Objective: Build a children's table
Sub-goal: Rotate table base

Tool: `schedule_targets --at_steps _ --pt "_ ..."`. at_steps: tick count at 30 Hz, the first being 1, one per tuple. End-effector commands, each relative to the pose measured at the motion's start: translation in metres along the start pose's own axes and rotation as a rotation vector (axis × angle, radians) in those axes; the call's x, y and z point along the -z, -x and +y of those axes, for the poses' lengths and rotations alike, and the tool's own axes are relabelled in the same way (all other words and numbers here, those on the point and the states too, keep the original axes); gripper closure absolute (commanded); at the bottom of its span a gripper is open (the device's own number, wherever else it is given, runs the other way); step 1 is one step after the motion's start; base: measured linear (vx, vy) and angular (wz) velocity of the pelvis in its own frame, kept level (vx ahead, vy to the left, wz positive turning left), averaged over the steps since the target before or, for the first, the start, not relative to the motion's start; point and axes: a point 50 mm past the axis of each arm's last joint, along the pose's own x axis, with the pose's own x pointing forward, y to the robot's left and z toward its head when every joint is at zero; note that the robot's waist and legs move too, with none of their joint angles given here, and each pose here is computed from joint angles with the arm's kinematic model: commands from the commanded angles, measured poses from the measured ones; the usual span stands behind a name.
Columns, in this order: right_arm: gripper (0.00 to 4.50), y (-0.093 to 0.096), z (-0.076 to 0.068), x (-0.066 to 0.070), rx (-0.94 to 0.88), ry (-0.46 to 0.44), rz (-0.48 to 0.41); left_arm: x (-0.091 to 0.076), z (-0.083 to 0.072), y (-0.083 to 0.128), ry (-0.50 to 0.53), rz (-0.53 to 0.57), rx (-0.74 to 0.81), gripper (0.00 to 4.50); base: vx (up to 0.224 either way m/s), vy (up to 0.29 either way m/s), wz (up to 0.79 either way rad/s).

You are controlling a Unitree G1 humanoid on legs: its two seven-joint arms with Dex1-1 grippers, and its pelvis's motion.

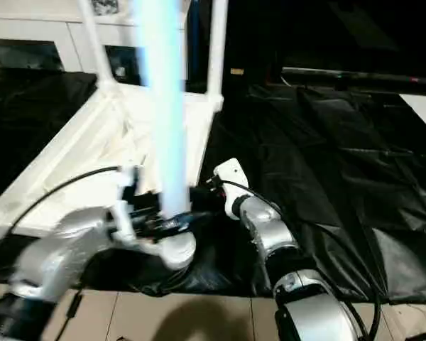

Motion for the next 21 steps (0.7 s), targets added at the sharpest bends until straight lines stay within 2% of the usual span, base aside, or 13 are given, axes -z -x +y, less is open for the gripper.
schedule_targets --at_steps 1,3,7,9,14,15,17,18,21 --pt "0.73 0.003 -0.005 -0.006 0.003 -0.007 -0.047 -0.001 0.009 0.005 -0.062 0.038 -0.063 1.37 0.000 0.000 0.00" --pt "0.73 0.008 -0.010 -0.005 0.011 0.001 -0.055 0.001 0.013 0.011 -0.102 0.075 -0.093 1.37 0.000 0.000 0.00" --pt "0.73 0.022 -0.019 -0.006 -0.007 0.028 -0.084 0.002 0.015 0.026 -0.099 0.109 -0.118 1.37 0.000 0.000 0.00" --pt "0.73 0.033 -0.022 -0.006 -0.040 0.053 -0.096 0.003 0.014 0.037 -0.108 0.165 -0.094 1.37 0.000 0.000 0.00" --pt "0.73 0.044 -0.026 -0.004 -0.086 0.085 -0.096 0.007 0.013 0.050 -0.104 0.248 -0.052 1.37 0.000 0.000 0.00" --pt "0.73 0.054 -0.027 -0.002 -0.135 0.113 -0.089 0.007 0.016 0.059 -0.116 0.311 -0.022 1.37 0.000 0.000 0.00" --pt "0.73 0.060 -0.028 -0.002 -0.168 0.137 -0.082 0.007 0.019 0.065 -0.127 0.357 -0.001 1.37 0.000 0.000 0.00" --pt "0.73 0.062 -0.028 -0.002 -0.178 0.145 -0.079 0.007 0.021 0.067 -0.133 0.377 0.003 1.63 0.000 0.000 0.00" --pt "0.73 0.070 -0.025 -0.001 -0.246 0.180 -0.059 0.007 0.029 0.075 -0.160 0.458 0.027 1.72 0.000 0.000 0.00"
